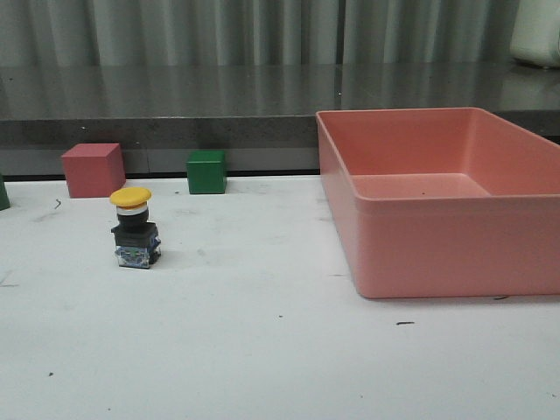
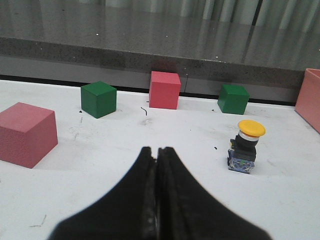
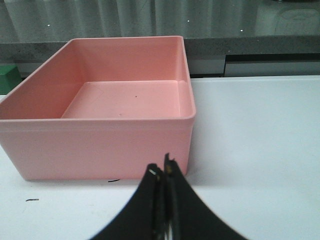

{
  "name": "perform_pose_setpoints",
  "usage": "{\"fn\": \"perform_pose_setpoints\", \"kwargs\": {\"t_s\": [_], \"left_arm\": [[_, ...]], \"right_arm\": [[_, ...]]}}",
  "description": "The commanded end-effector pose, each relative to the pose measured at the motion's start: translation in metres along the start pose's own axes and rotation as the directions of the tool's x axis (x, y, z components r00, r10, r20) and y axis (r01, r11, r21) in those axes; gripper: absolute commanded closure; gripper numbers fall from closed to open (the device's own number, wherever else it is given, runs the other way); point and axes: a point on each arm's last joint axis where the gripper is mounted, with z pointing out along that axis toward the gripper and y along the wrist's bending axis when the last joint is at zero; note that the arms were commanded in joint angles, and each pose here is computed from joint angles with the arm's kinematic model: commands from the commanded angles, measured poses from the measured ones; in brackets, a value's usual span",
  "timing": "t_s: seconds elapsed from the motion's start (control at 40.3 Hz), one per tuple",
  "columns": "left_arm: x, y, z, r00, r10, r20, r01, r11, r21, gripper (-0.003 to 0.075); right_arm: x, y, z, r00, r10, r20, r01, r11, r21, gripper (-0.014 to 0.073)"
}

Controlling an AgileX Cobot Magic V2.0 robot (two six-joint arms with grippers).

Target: Place and stand button with both arms

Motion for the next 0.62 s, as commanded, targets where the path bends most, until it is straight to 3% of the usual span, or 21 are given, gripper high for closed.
{"fn": "perform_pose_setpoints", "kwargs": {"t_s": [0.0, 0.595], "left_arm": [[-0.0040, 0.0002, -0.0011, 0.996, -0.010, 0.094, 0.009, 1.000, 0.004, 0.0740], [-0.0040, 0.0002, -0.0011, 0.996, -0.010, 0.094, 0.009, 1.000, 0.004, 0.0740]], "right_arm": [[-0.0090, 0.0003, -0.0021, 0.995, -0.007, 0.098, 0.007, 1.000, 0.000, 0.0662], [-0.0090, 0.0003, -0.0021, 0.995, -0.007, 0.098, 0.007, 1.000, 0.000, 0.0662]]}}
